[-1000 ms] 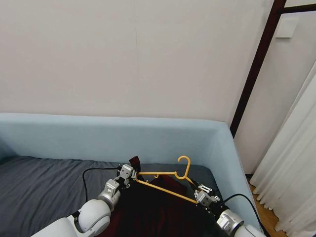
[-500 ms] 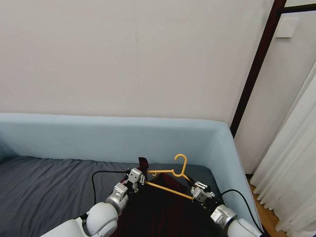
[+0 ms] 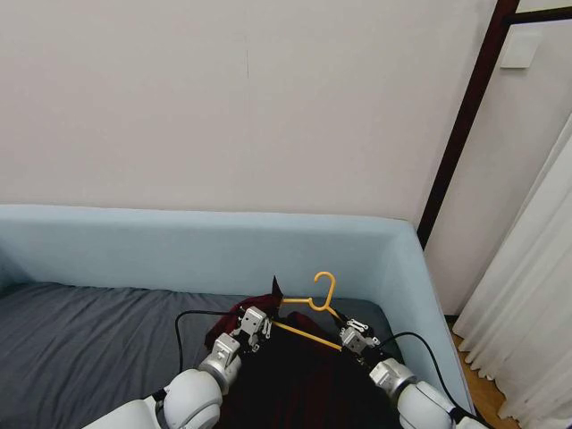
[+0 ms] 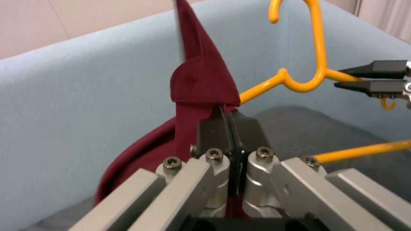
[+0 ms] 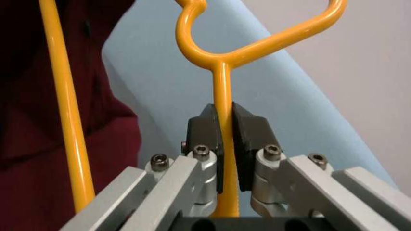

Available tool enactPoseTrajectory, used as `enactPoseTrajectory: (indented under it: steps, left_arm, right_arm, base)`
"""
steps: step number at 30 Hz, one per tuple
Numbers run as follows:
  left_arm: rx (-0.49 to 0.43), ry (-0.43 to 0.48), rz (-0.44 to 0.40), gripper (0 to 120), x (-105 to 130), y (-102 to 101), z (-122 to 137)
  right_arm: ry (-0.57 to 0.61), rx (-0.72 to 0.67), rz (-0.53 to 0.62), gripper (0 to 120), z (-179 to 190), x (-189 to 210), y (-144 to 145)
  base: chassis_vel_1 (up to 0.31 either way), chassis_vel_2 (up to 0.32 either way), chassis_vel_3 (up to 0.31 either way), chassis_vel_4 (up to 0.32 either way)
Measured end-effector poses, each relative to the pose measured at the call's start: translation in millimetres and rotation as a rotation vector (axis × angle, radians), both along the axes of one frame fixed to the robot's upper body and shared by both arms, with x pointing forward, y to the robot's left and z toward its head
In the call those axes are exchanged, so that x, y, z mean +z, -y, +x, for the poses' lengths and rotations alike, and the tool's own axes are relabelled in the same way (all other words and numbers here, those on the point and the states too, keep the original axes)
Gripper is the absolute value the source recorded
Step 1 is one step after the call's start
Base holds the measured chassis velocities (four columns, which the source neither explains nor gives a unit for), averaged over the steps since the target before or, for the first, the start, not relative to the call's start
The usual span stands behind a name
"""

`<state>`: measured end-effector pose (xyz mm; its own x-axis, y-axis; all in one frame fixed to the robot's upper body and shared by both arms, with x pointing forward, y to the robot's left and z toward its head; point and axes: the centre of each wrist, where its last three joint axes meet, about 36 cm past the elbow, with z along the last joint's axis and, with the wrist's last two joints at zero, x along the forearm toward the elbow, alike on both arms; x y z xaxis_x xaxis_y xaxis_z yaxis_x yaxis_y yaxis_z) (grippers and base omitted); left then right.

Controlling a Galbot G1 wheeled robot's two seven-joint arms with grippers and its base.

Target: Pick up the clothes from the sofa and hang them on the clothes hanger.

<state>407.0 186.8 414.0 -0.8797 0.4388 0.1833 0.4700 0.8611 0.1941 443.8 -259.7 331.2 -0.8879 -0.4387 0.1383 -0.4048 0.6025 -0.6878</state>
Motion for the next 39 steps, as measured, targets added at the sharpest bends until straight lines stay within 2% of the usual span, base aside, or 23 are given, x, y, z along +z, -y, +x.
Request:
enactPoseTrajectory:
  steps: [9,13,18,25,33,39]
  left_arm:
    - [0.015,0.003,-0.013,0,2,2,-6]
    - [-0.005,-0.002,-0.028,0,-3,18,-5]
    - [-0.006,-0.001,-0.029,0,-9,27,3]
    - [0.006,0.010,-0.027,0,-8,26,12]
    - [0.046,0.034,-0.011,0,2,13,34]
    - [0.016,0.040,-0.025,0,10,24,36]
  right_arm:
    - [-0.001,-0.049,-0.030,4,4,2,20]
    - [-0.011,-0.054,-0.012,4,2,4,10]
    - [-0.005,-0.035,-0.017,4,1,1,-1]
    - [0.052,0.015,-0.057,4,0,4,-1]
    - [0.071,0.048,-0.061,4,-8,14,-1]
    - [0.057,0.068,-0.080,4,-13,9,-3]
  base:
    - [0.000,0.000,0.000,0.000]
    - [0.000,0.000,0.000,0.000]
    - [0.000,0.000,0.000,0.000]
    - [0.000,0.000,0.000,0.000]
    - [0.000,0.000,0.000,0.000]
    - [0.000,0.000,0.000,0.000]
